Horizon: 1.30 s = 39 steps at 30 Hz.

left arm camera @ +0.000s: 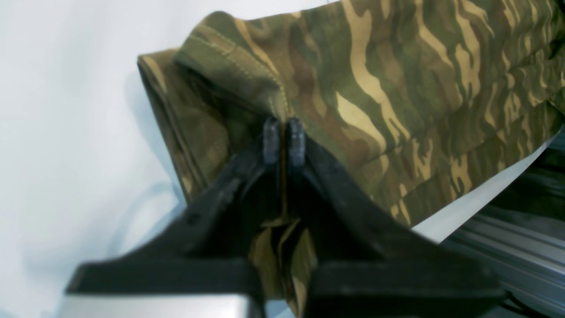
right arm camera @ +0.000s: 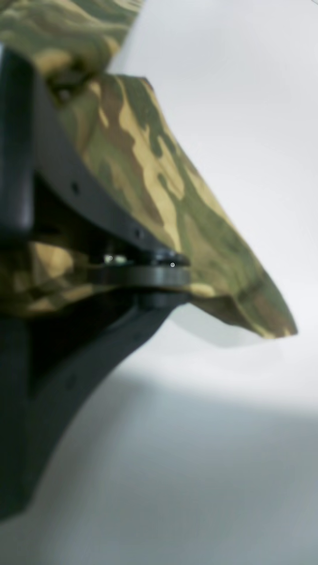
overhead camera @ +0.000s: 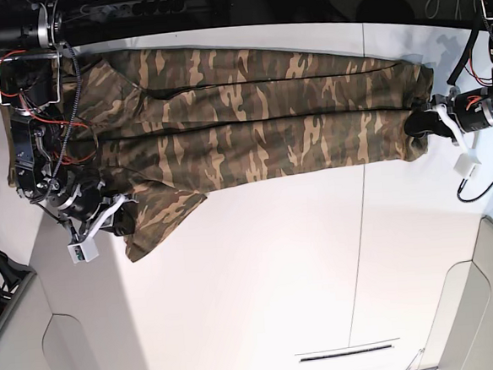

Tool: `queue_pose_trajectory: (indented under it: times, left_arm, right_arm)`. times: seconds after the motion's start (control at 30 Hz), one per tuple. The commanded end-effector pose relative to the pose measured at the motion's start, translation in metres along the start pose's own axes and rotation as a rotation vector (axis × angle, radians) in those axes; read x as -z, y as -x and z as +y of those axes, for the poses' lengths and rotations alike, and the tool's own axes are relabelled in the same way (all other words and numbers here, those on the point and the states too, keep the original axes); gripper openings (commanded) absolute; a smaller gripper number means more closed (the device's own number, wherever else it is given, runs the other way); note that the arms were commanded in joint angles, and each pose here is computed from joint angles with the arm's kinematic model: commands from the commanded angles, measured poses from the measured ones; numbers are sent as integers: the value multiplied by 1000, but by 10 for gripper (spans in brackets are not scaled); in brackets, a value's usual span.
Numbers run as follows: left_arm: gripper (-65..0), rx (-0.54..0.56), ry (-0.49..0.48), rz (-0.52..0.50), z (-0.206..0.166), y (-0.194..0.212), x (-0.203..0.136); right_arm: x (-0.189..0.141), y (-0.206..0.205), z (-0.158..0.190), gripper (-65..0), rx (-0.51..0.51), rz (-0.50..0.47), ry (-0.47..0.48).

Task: Fold the T-shirt properly
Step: 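Regrasp the folded strip ends with both grippers and flatten the strip, then hold the strip ends and drag the strip toward the table center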

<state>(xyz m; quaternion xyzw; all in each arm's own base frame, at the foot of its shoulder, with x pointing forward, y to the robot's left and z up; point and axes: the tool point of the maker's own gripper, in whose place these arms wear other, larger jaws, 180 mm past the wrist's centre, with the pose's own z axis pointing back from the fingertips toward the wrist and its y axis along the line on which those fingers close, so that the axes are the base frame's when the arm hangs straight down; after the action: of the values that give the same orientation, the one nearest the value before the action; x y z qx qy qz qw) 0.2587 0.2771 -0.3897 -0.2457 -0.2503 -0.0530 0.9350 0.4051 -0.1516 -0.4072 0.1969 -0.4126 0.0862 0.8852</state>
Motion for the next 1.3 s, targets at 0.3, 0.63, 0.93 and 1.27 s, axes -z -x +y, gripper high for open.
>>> queue_pose_trajectory:
  times: [0.3, 0.63, 0.93, 1.27]
  left_arm:
    - [-650, 29, -19, -71, 5, -26, -19]
    - [-650, 132, -8, -47, -15, -33, -24]
    - [-650, 166, -25, 8, -15, -29, -31]
    - [-532, 163, -26, 41, -14, -22, -30]
  right_arm:
    - [-76, -78, 9, -650, -33, -175, -27]
    - [-143, -27, 10, -650, -24, -164, 8]
    - [-197, 16, 1, -650, 20, -121, 81]
    - [-198, 90, -15, -650, 134, 47, 152]
